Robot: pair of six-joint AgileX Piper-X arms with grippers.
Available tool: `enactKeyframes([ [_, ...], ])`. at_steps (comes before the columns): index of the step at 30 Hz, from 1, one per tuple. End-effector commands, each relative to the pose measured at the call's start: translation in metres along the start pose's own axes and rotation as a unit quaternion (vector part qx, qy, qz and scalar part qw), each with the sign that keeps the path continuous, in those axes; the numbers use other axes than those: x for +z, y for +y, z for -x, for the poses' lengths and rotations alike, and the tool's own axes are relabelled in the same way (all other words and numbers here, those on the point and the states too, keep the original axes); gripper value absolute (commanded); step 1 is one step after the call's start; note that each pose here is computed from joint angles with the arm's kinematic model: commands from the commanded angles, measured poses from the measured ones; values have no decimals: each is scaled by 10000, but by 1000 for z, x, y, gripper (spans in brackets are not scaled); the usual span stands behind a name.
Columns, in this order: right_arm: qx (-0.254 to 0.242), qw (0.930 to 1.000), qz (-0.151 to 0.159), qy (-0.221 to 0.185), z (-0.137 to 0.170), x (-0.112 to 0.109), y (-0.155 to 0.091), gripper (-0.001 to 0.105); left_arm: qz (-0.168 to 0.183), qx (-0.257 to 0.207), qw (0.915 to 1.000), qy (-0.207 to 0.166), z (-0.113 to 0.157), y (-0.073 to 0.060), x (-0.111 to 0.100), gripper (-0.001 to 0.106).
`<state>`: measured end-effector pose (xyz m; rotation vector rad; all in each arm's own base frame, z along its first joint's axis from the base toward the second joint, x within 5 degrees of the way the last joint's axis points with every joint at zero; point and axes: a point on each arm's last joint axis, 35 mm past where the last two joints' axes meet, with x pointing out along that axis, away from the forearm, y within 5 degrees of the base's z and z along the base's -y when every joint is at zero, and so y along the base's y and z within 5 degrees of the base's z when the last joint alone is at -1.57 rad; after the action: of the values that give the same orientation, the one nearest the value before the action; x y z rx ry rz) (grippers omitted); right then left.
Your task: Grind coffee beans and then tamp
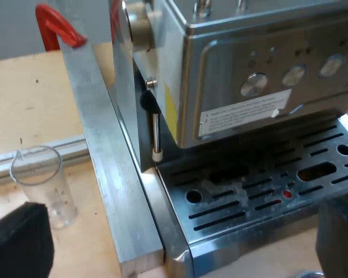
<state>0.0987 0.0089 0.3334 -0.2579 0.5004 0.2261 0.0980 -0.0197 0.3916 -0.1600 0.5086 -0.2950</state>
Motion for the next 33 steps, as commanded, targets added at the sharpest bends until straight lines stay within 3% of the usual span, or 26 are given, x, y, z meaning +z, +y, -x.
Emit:
enactKeyframes([
  [1, -14, 9998, 80, -153, 11, 0, 1, 54, 15, -17, 9999, -135, 7, -1, -2, 93],
  [4, -77, 9996, 90, -238, 17, -2, 2, 54, -44, -57, 9992, -404, 24, -4, -11, 93],
  [5, -392, 9973, 126, -612, 37, -6, 4, 54, -52, -62, 9990, -439, 26, -4, -12, 93],
  [6, -504, 9960, 132, -730, 44, -7, 5, 54, -62, -69, 9988, -487, 29, -4, -13, 93],
  [16, -806, 9800, 214, -1809, 92, -25, 16, 54, -323, -160, 9922, -1191, 65, -9, -39, 93],
  [24, -650, 9817, 224, -1774, 104, -24, 18, 54, -423, -223, 9851, -1652, 84, -9, -63, 93],
  [28, -577, 9825, 233, -1756, 105, -24, 18, 54, -425, -225, 9849, -1663, 87, -8, -76, 93],
  [33, -474, 9833, 246, -1740, 105, -25, 19, 54, -297, -144, 9937, -1071, 79, -4, -89, 93],
])
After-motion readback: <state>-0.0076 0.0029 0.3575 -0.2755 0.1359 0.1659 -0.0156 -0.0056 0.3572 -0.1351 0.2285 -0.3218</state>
